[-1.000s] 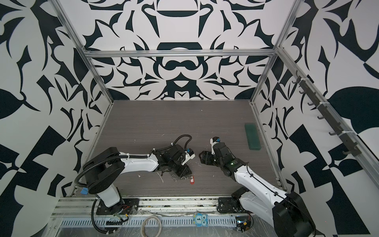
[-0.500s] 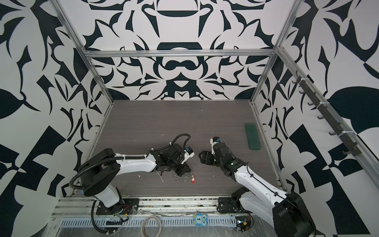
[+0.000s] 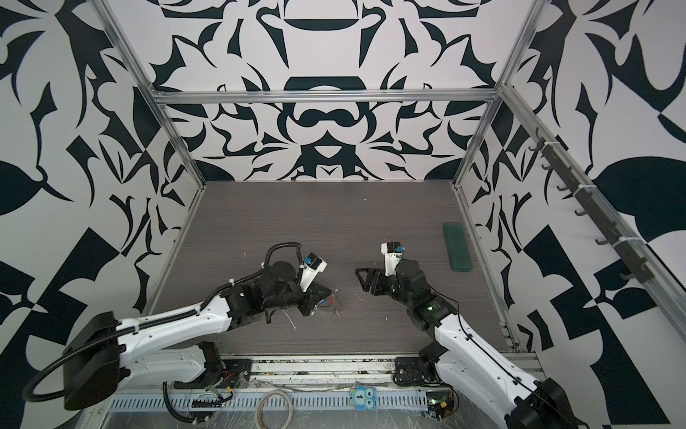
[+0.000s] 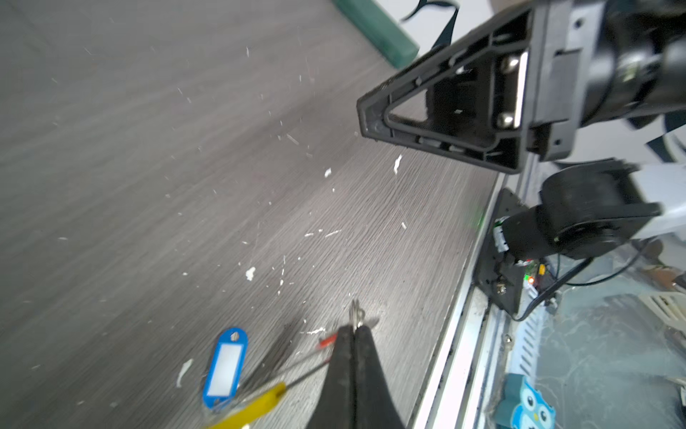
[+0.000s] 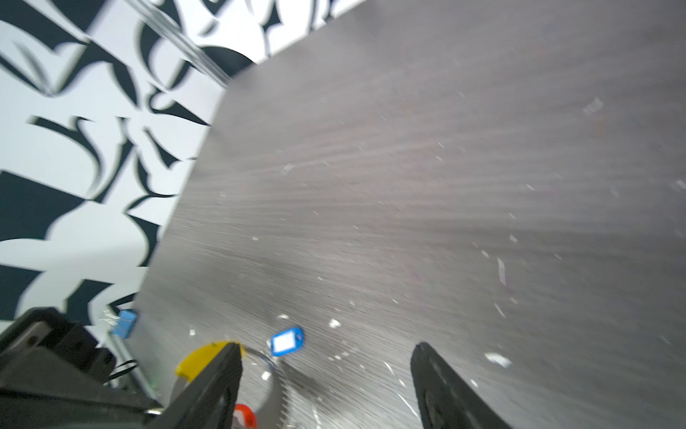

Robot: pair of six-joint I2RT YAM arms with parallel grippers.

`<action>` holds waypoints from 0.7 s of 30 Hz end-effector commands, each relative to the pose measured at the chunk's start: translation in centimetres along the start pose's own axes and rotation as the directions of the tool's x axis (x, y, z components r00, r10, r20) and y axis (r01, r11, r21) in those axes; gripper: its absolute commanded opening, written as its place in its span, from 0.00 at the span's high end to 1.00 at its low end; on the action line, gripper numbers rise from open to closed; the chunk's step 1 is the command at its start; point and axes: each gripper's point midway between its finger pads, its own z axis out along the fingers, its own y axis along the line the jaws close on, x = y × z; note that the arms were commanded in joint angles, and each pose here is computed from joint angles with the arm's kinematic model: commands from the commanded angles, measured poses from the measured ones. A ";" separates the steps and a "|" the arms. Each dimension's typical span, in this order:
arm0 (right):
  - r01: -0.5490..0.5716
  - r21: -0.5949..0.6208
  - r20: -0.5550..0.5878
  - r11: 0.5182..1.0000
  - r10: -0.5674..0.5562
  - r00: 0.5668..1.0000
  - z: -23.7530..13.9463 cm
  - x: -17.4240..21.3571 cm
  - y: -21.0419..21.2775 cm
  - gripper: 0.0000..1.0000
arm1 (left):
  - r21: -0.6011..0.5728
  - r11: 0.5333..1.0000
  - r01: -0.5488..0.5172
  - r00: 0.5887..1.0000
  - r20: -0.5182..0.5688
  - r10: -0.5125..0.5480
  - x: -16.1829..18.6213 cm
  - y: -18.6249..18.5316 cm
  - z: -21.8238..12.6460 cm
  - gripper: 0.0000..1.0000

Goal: Remove the keys from the keyring
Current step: 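Lift the keyring with the left gripper toward the right gripper while the right gripper approaches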

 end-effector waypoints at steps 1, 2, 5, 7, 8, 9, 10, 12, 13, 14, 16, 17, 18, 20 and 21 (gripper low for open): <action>0.080 -0.209 0.099 0.975 -0.060 0.993 -0.8 -2.6 4.8 0.27 | 0.008 1.000 -0.007 0.992 0.126 0.006 -2.4 -0.7 -2.2 1.00; 0.090 -0.244 0.109 0.966 -0.065 0.992 -1.0 -2.9 5.6 0.28 | 0.015 1.000 -0.013 0.988 0.154 0.011 -2.8 -1.0 -3.0 1.00; 0.101 -0.332 0.131 0.938 -0.060 0.990 -1.3 -3.8 7.6 0.27 | 0.032 0.999 -0.037 0.974 0.227 0.029 -3.8 -1.6 -4.9 1.00; 0.082 -0.379 0.156 0.922 -0.024 0.987 -1.3 -4.6 8.5 0.23 | 0.036 0.998 -0.054 0.961 0.275 0.042 -4.2 -1.8 -5.9 1.00; 0.078 -0.407 0.168 0.910 -0.010 0.986 -1.4 -5.0 9.0 0.23 | 0.037 0.997 -0.062 0.951 0.305 0.047 -4.5 -1.9 -6.5 1.00; 0.085 -0.432 0.164 0.898 -0.014 0.986 -1.4 -5.1 9.6 0.23 | 0.039 0.997 -0.066 0.942 0.331 0.049 -4.6 -1.9 -7.0 1.00; 0.090 -0.444 0.153 0.891 -0.024 0.988 -1.3 -5.1 10.0 0.23 | 0.046 0.996 -0.077 0.933 0.355 0.055 -4.8 -2.1 -7.5 1.00; 0.120 -0.482 0.129 0.868 -0.065 0.990 -1.2 -5.1 11.2 0.23 | 0.053 0.994 -0.092 0.918 0.392 0.064 -5.1 -2.4 -8.5 1.00; 0.136 -0.498 0.125 0.857 -0.084 0.989 -1.3 -5.0 11.7 0.24 | 0.054 0.994 -0.096 0.914 0.400 0.067 -5.2 -2.5 -8.9 1.00; 0.158 -0.514 0.131 0.843 -0.105 0.986 -1.5 -4.9 12.3 0.24 | 0.057 0.993 -0.106 0.913 0.401 0.075 -5.2 -2.7 -9.2 1.00; 0.200 -0.546 0.146 0.814 -0.142 0.979 -1.9 -4.8 13.4 0.26 | 0.067 0.990 -0.124 0.919 0.385 0.089 -5.1 -3.1 -9.6 1.00; 0.222 -0.569 0.147 0.792 -0.168 0.975 -2.2 -4.7 14.3 0.27 | 0.074 0.989 -0.131 0.922 0.376 0.094 -5.0 -3.3 -9.7 1.00; 0.241 -0.597 0.143 0.766 -0.195 0.970 -2.5 -4.4 15.1 0.29 | 0.087 0.986 -0.142 0.923 0.372 0.100 -5.0 -3.6 -9.8 1.00; 0.267 -0.646 0.136 0.715 -0.237 0.962 -3.0 -3.7 16.6 0.31 | 0.103 0.983 -0.152 0.923 0.370 0.104 -4.8 -3.9 -9.9 1.00; 0.279 -0.666 0.137 0.691 -0.255 0.957 -3.3 -3.3 17.3 0.33 | 0.102 0.983 -0.153 0.922 0.373 0.104 -4.8 -3.9 -10.0 1.00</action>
